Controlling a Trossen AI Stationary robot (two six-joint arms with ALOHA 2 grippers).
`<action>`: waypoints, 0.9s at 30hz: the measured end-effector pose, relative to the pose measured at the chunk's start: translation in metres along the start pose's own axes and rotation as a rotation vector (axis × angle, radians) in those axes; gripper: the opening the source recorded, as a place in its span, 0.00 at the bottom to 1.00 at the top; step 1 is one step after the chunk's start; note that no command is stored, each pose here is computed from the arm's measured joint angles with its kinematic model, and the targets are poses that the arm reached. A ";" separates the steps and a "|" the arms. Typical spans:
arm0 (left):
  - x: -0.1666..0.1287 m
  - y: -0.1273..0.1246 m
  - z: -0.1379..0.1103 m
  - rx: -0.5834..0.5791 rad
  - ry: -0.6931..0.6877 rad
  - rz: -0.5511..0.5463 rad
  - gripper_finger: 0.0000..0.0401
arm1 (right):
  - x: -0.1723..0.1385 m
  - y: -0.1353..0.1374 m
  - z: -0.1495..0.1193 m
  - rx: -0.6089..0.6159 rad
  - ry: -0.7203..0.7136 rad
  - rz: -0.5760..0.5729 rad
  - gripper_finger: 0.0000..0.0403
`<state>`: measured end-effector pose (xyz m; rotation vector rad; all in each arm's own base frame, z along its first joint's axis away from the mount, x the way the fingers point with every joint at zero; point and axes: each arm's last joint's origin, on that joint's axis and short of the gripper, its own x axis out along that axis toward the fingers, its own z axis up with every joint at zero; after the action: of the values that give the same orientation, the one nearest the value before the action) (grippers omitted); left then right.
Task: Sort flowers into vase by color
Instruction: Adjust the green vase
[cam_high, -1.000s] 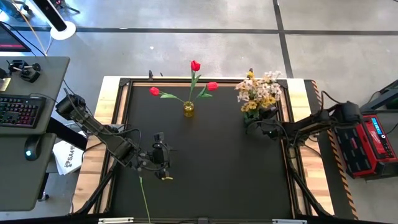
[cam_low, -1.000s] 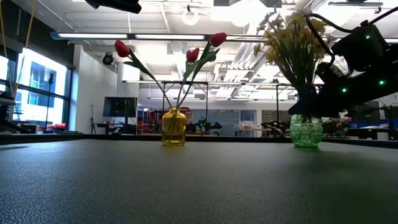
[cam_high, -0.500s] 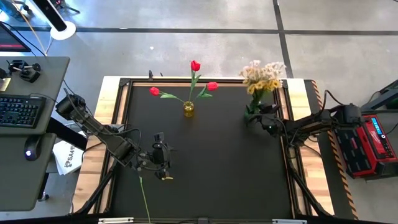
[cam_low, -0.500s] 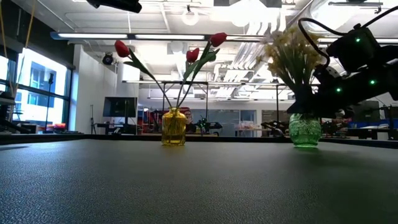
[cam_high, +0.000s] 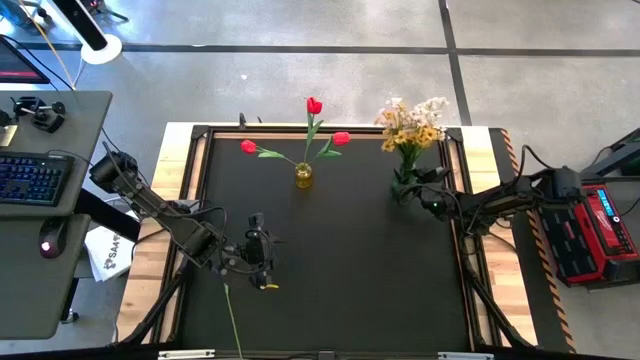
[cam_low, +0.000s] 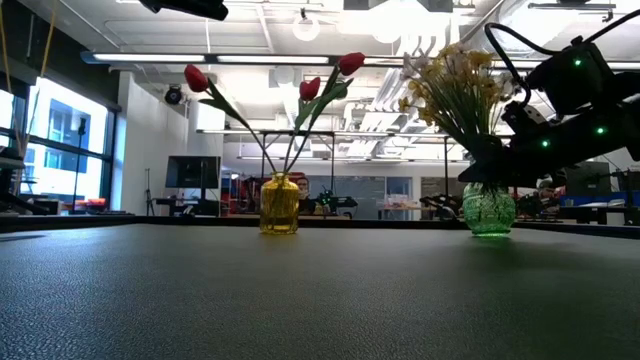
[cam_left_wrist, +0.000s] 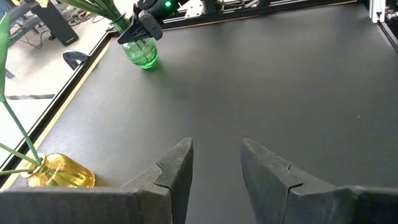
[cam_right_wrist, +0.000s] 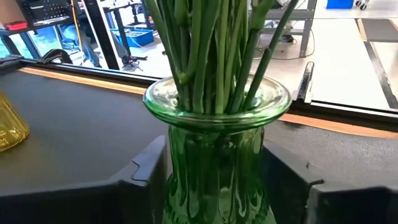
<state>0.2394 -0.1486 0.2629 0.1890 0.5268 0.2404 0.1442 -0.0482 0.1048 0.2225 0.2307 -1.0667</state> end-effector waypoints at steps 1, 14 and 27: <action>0.000 0.000 0.000 0.000 0.000 0.000 0.30 | -0.001 0.001 0.000 -0.005 -0.001 0.003 0.43; 0.000 0.000 0.000 0.001 0.000 0.000 0.30 | -0.008 0.008 0.002 -0.010 -0.060 0.018 0.42; 0.000 0.000 0.000 0.001 0.000 0.000 0.30 | 0.002 0.030 0.033 -0.117 -0.140 0.015 0.42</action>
<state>0.2395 -0.1486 0.2629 0.1902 0.5268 0.2400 0.1739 -0.0457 0.1382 0.0441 0.1647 -1.0459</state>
